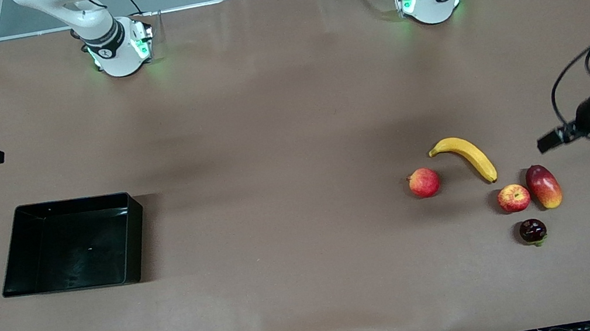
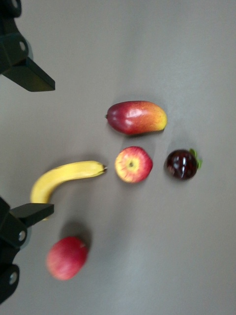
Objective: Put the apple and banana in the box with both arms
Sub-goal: 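Reach the left gripper to the red apple while the right gripper reaches the box, then grasp the red apple with the left gripper while the right gripper grips the box rim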
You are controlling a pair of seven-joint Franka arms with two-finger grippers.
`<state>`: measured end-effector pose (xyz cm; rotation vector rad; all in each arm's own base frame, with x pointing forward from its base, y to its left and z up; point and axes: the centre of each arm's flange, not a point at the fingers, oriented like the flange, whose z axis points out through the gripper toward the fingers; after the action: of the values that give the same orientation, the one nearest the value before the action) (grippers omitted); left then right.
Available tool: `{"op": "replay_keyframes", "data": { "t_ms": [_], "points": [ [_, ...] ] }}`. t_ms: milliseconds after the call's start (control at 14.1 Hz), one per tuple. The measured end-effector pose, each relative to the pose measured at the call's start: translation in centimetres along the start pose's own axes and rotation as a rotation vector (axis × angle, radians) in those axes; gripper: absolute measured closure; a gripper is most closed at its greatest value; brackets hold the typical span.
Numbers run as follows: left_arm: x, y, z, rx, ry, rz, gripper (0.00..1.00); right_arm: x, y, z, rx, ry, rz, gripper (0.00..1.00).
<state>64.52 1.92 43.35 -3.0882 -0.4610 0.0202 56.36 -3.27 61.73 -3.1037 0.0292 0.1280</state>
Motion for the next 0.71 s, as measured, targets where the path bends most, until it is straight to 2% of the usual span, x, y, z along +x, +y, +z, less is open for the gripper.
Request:
{"op": "replay_keyframes", "data": {
  "t_ms": [142,283,425,708],
  "points": [
    [1.6,-0.7,3.9,-0.002,0.000,-0.137,0.00,2.4,2.1,3.7,0.001,-0.039,0.036,0.00],
    [2.7,-1.1,7.5,-0.006,0.003,-0.296,0.00,5.8,4.9,9.7,0.003,-0.077,0.078,0.00],
    [3.5,-1.5,11.1,-0.007,0.000,-0.404,0.00,8.4,7.3,15.5,0.005,-0.119,0.109,0.00],
    [4.5,-2.3,16.5,-0.021,0.017,-0.590,0.00,10.0,9.9,19.4,-0.018,-0.122,0.132,0.00]
  ]
}}
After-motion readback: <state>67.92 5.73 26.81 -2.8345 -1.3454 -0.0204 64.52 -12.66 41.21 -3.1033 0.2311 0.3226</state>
